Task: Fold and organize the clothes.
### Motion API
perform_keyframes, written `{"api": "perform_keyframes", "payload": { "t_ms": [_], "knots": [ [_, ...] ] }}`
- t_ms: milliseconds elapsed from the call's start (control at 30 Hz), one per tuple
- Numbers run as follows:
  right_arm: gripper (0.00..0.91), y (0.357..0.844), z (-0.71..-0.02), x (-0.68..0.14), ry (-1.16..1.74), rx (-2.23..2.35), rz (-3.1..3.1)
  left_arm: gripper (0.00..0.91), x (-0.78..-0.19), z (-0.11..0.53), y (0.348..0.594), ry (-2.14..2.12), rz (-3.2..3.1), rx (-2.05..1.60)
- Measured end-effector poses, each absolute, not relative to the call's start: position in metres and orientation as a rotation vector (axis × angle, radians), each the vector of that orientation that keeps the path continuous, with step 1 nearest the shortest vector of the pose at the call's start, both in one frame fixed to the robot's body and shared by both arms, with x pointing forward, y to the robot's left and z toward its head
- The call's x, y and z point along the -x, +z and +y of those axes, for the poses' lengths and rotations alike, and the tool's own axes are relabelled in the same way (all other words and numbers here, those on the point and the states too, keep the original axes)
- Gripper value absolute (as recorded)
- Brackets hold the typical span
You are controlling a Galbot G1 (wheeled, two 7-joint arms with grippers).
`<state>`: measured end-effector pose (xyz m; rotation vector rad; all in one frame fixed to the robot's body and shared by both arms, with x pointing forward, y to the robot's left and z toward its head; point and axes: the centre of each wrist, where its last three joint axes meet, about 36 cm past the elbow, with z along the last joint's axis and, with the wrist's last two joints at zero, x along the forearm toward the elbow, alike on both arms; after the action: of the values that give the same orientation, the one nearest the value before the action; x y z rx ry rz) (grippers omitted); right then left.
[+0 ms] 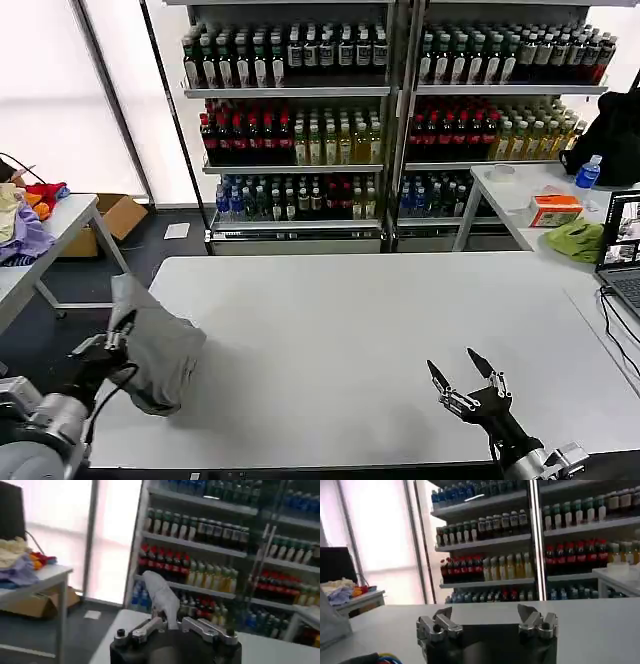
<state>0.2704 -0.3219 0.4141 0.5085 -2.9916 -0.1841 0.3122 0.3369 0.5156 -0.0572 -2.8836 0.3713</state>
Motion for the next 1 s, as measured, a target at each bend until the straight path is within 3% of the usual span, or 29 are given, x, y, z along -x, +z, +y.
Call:
{"api": "perform_keyframes", "payload": {
  "t_ms": [133, 167, 200, 233, 400, 567, 1000],
  "knots": [
    [0.907, 0.416, -0.321, -0.267, -0.183, -0.494, -2.992, 0.01, -0.327, 0.291, 0.498, 0.508, -2.798, 0.205],
    [0.907, 0.416, -0.32, -0.266, -0.18, -0.491, -2.99, 0.05, -0.331, 0.28, 0.491, 0.541, -2.768, 0.236],
    [0.907, 0.416, -0.32, -0.265, -0.177, -0.488, -2.989, 0.272, -0.337, 0.268, 0.482, 0.576, -2.735, 0.265],
    [0.907, 0.417, -0.319, -0.264, -0.172, -0.487, -2.988, 0.907, -0.342, 0.257, 0.474, 0.605, -2.704, 0.289],
    [0.907, 0.425, -0.313, -0.267, -0.149, -0.473, -2.971, 0.907, -0.364, 0.194, 0.439, 0.72, -2.551, 0.406],
    [0.907, 0.428, -0.302, -0.274, -0.173, -0.445, -2.907, 0.907, -0.372, 0.154, 0.428, 0.775, -2.469, 0.484],
    [0.907, 0.393, -0.219, -0.331, -0.449, -0.496, -2.654, 0.907, -0.361, 0.174, 0.471, 0.839, -2.545, 0.532]
  ]
}}
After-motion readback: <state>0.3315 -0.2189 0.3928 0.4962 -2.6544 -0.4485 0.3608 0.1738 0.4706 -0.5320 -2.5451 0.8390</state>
